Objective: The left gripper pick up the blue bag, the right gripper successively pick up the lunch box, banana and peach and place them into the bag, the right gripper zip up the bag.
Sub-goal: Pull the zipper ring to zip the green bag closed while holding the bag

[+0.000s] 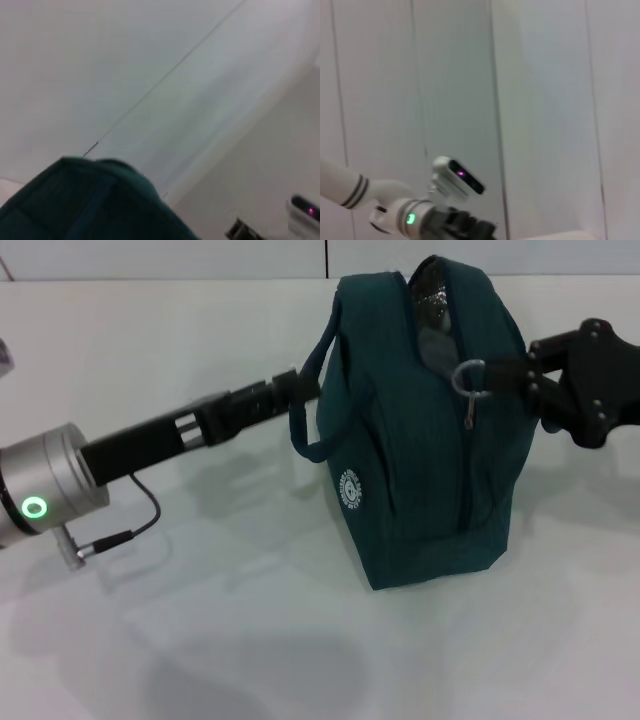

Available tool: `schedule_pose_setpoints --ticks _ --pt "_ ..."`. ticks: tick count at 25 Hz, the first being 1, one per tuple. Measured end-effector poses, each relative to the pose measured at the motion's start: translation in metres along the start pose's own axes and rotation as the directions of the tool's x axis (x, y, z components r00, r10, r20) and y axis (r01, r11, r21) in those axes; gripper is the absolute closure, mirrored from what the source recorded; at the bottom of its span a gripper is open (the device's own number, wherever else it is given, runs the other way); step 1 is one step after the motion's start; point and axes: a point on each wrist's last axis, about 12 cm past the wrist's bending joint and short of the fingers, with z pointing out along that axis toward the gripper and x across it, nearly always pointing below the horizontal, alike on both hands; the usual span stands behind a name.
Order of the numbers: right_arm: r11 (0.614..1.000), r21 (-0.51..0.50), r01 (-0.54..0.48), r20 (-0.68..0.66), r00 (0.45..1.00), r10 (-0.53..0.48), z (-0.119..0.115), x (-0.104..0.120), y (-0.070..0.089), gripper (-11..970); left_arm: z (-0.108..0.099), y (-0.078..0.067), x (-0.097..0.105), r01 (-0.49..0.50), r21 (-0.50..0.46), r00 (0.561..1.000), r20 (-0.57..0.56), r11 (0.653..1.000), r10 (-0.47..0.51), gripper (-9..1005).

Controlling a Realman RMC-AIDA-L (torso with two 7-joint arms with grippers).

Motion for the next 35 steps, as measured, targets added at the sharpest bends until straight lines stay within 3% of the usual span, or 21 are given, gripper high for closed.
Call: schedule_pose_setpoints --ticks 8,17,28,35 --pt "1.0 0.026 -0.014 -0.014 1.0 0.015 0.008 -0.009 -0.013 946 -0.007 -0.001 0.009 -0.01 -0.017 0.998 -0.055 1.0 0.009 137" --pt "1.0 0.004 0.005 -0.02 1.0 -0.005 0.022 -0.019 -0.021 945 -0.002 -0.001 0.013 0.015 -0.005 0.996 -0.087 1.0 -0.015 145" --pt "0.994 -0.106 0.002 -0.034 0.999 -0.005 0.047 -0.019 -0.012 944 0.015 0.001 0.008 0.038 0.007 0.993 -0.114 0.999 -0.037 155" --pt "0.994 -0.113 -0.008 -0.032 0.999 0.005 0.049 -0.017 -0.011 943 0.024 0.005 0.008 0.07 -0.008 0.99 -0.119 0.998 -0.071 162"
